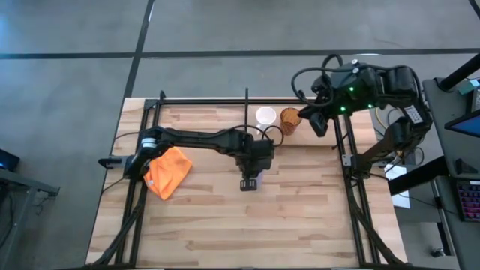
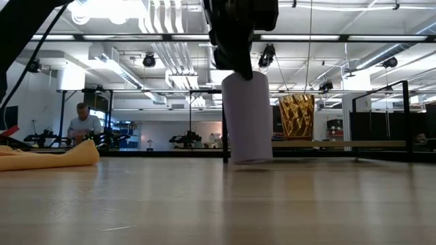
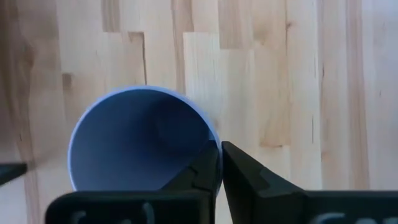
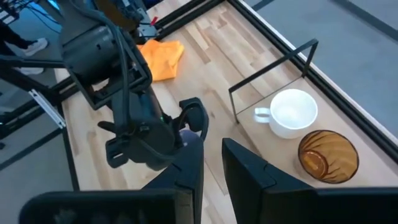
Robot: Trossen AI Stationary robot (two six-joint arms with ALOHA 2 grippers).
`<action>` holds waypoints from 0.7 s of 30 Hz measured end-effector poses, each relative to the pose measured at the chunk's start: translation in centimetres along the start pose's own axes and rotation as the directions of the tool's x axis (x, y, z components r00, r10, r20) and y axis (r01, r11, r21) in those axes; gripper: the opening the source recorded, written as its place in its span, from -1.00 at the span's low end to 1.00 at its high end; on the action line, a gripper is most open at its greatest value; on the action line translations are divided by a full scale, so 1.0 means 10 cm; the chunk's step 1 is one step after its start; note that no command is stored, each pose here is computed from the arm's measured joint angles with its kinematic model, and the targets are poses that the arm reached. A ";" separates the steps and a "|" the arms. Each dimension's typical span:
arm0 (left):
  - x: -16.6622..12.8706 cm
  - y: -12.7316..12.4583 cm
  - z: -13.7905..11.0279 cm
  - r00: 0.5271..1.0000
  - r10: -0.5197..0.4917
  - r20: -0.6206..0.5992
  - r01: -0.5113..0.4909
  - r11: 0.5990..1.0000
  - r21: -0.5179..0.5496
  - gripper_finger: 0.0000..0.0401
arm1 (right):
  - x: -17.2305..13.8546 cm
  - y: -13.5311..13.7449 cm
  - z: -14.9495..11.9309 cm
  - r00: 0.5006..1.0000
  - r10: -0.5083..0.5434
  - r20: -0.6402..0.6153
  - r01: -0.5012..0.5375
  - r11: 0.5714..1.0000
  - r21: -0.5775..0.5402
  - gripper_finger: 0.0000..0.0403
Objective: Stack small to large cups/mugs on shelf
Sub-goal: Put the purple cup on the shelf
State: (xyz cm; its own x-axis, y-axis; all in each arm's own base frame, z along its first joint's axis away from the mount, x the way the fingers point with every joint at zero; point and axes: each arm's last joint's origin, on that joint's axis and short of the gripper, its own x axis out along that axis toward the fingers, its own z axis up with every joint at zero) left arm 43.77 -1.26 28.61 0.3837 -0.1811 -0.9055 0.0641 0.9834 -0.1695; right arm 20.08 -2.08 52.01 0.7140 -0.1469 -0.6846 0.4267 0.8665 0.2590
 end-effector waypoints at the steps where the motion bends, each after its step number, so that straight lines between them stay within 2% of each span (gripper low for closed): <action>1: 0.01 0.00 0.00 1.000 0.000 0.003 0.000 1.000 0.010 -0.95 | 0.02 0.00 0.01 1.000 -0.004 -0.004 0.004 1.000 -0.004 -0.73; 7: 0.11 0.01 -0.04 1.000 -0.001 -0.030 0.001 1.000 0.028 -0.79 | 0.11 0.02 0.03 1.000 -0.012 -0.022 0.011 0.999 -0.040 -0.73; 15: 0.07 0.00 -0.01 1.000 -0.001 -0.013 0.001 1.000 0.030 -0.68 | 0.22 0.06 0.05 0.999 -0.016 -0.052 0.013 0.998 -0.058 -0.73; 18: -0.01 -0.01 0.00 1.000 -0.001 -0.012 0.001 1.000 0.024 -0.68 | 0.24 0.10 0.03 0.998 0.009 -0.069 -0.014 0.998 -0.068 -0.73; 21: -0.14 -0.04 0.01 1.000 -0.001 -0.007 0.001 1.000 0.005 -0.68 | 0.24 0.17 -0.01 0.991 0.081 -0.110 -0.090 0.993 -0.078 -0.73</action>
State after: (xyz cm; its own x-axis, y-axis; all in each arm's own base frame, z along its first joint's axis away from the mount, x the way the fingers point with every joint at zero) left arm 43.27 -1.39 29.99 0.3772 -0.1825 -0.9080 0.0693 0.9832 -0.1688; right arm 22.45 -0.87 50.76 0.6811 -0.0231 -0.7319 0.3161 0.9108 0.2654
